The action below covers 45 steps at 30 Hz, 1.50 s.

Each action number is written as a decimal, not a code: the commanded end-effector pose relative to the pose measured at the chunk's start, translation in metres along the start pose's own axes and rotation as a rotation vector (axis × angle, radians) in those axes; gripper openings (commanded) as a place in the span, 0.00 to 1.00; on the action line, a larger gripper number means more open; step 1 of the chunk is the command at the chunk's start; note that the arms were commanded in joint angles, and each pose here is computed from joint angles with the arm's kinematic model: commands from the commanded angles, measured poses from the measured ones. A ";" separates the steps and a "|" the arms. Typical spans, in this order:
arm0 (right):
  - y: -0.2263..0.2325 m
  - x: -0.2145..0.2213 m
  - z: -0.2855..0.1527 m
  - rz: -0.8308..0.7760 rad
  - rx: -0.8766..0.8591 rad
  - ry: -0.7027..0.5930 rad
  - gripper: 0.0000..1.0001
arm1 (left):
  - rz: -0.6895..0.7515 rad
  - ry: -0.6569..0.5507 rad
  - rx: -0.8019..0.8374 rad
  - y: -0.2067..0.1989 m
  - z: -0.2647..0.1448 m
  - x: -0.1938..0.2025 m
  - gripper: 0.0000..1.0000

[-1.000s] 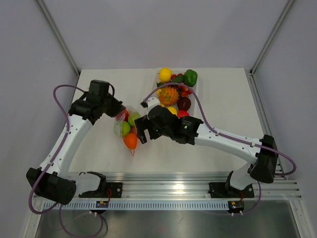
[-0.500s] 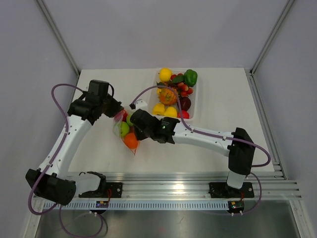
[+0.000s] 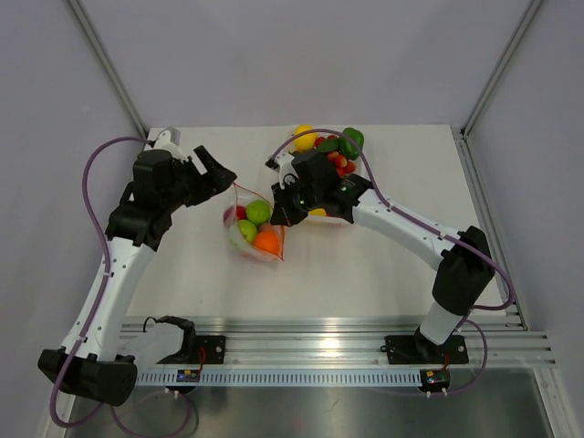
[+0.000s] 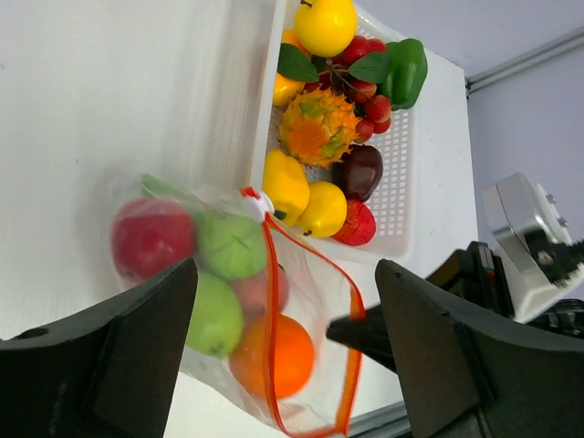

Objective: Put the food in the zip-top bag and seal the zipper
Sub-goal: Adjust the zipper food storage bag at the center of the board.

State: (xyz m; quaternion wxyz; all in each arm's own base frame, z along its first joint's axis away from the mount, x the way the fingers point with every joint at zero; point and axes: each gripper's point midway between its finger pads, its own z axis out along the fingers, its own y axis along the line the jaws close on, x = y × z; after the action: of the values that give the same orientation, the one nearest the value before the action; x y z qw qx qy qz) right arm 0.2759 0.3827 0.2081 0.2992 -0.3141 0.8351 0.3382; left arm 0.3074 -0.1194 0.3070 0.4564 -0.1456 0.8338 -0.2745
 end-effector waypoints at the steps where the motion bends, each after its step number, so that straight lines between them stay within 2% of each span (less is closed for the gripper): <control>1: 0.045 0.003 -0.023 -0.172 -0.232 0.067 0.00 | 0.216 -0.087 0.201 -0.020 0.001 -0.013 0.80; 3: 0.043 0.007 -0.022 -0.204 -0.244 0.089 0.00 | 0.302 -0.121 0.273 -0.026 -0.004 -0.010 0.81; 4: 0.043 0.011 -0.023 -0.205 -0.250 0.106 0.00 | 0.347 -0.181 0.320 -0.034 -0.005 -0.018 0.81; 5: 0.042 0.012 -0.022 -0.204 -0.250 0.111 0.00 | 0.394 -0.182 0.340 -0.027 -0.004 -0.006 0.84; 9: 0.033 0.018 -0.018 -0.195 -0.224 0.128 0.00 | 0.471 -0.264 0.338 -0.019 -0.007 -0.010 0.84; 12: 0.028 0.019 -0.016 -0.194 -0.204 0.131 0.00 | 0.457 -0.195 0.331 -0.015 -0.002 -0.006 0.85; 13: 0.027 0.019 -0.015 -0.195 -0.199 0.129 0.00 | 0.440 -0.131 0.326 -0.011 0.003 0.003 0.86; 15: 0.023 0.018 -0.014 -0.194 -0.185 0.125 0.00 | 0.419 -0.058 0.370 -0.019 0.007 0.009 0.90; 18: 0.023 0.017 -0.012 -0.192 -0.186 0.122 0.00 | 0.381 0.040 0.411 -0.020 0.020 0.023 0.91; 21: 0.022 0.019 -0.012 -0.196 -0.178 0.130 0.00 | 0.411 0.037 0.461 -0.025 0.019 0.025 0.88; 26: 0.018 0.023 -0.017 -0.203 -0.162 0.140 0.00 | 0.506 -0.088 0.565 -0.030 0.002 0.011 0.90; 28: 0.017 0.025 -0.017 -0.204 -0.158 0.148 0.00 | 0.454 -0.091 0.568 -0.029 0.001 0.002 0.91; 30: 0.016 0.025 -0.018 -0.205 -0.152 0.146 0.00 | 0.397 -0.032 0.572 -0.029 0.013 0.000 0.91; 32: 0.014 0.024 -0.017 -0.201 -0.140 0.146 0.00 | 0.325 0.039 0.576 -0.029 0.024 0.003 0.83; 37: 0.013 0.017 -0.020 -0.170 -0.106 0.115 0.04 | 0.181 0.123 0.564 -0.023 0.047 0.009 0.84; 40: 0.014 0.011 -0.025 -0.159 -0.091 0.084 0.07 | 0.173 0.132 0.565 -0.021 0.051 0.013 0.86; 45: 0.015 0.012 -0.028 -0.160 -0.092 0.080 0.07 | 0.164 0.150 0.552 -0.020 0.058 0.016 0.84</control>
State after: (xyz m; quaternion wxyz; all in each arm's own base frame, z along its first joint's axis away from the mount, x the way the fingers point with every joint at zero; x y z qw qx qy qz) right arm 0.2438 0.3674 0.1945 0.2354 -0.4150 0.8142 0.3310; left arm 0.3460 -0.1554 0.2646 0.4230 0.0522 0.7870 -0.4460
